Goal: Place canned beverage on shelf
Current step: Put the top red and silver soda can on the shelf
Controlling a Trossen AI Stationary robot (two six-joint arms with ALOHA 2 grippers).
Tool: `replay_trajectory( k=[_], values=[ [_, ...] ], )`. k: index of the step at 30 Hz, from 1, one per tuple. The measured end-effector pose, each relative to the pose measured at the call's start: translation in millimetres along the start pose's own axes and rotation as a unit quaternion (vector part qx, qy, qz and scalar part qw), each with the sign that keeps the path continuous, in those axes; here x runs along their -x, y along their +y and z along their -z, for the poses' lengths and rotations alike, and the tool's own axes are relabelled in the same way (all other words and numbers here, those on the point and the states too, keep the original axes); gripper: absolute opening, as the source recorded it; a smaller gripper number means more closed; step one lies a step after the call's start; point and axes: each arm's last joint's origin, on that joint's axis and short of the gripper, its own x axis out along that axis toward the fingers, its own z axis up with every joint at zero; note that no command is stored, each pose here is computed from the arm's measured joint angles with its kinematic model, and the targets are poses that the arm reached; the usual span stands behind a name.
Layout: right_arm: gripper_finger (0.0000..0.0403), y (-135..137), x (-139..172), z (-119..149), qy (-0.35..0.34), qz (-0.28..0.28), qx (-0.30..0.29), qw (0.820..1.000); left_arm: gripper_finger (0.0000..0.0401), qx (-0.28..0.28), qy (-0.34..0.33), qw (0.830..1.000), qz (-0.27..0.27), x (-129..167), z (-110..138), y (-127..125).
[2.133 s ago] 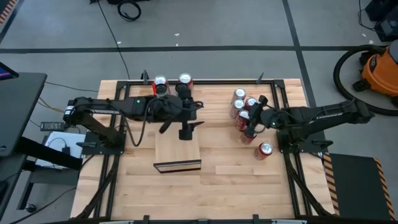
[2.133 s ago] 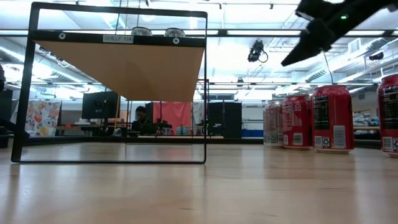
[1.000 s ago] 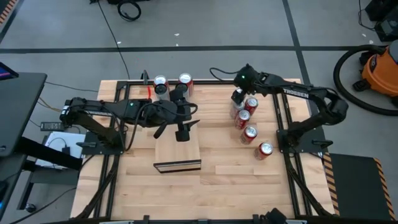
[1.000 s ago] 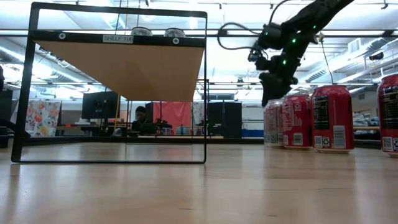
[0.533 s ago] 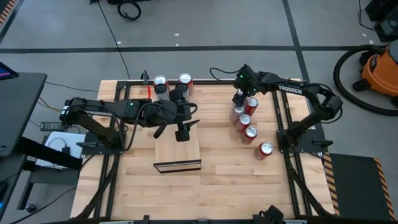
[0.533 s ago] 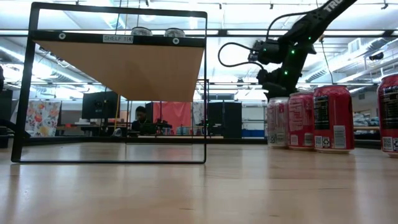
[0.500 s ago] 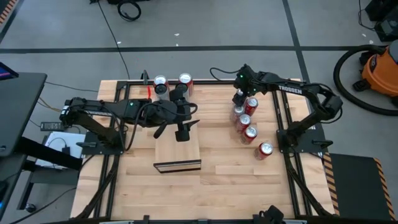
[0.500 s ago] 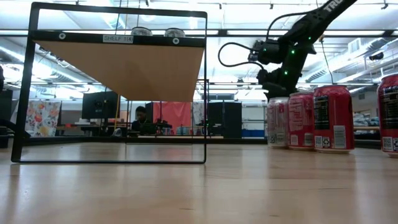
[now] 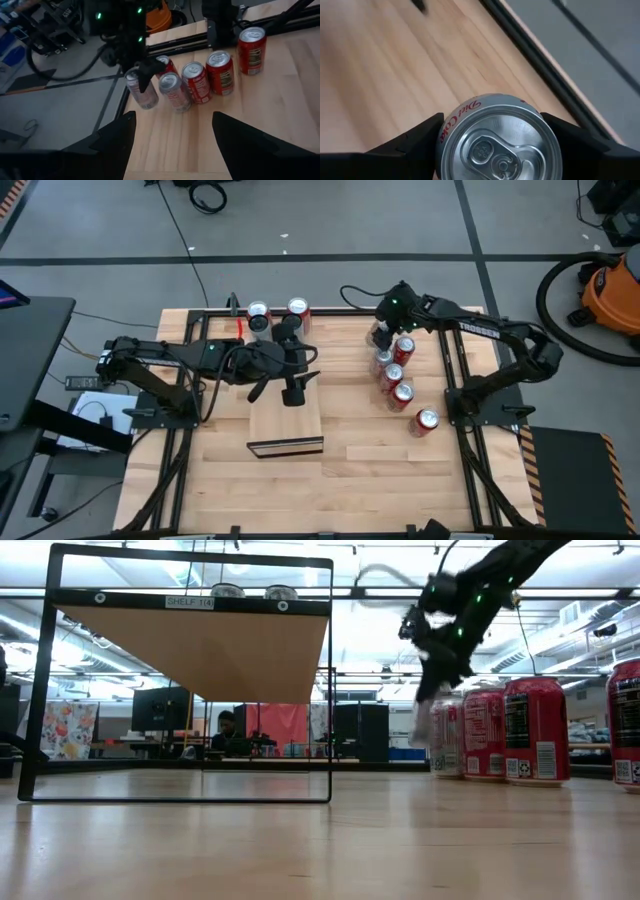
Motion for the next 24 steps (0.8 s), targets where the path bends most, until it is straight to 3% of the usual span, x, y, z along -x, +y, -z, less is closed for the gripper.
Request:
replay_trajectory(
  k=[7, 16, 24],
  values=[
    [0.0317, 40.3, 32.5, -5.9, -0.066, -0.053, 0.056, 0.995, 0.0272, 0.018, 0.0, 1.0, -0.015, 1.5, 0.0, 3.6],
    [0.0318, 120.2, 34.3, 8.2, -0.047, -0.142, 0.17, 0.974, 0.0272, 0.033, -0.003, 0.999, 0.0, 1.4, -0.2, 2.8],
    [0.0319, 159.0, 10.3, 26.8, 0.018, -0.206, 0.255, 0.944, 0.0272, 0.033, -0.003, 0.999, 0.001, 1.5, -0.2, 2.6]
  ],
)
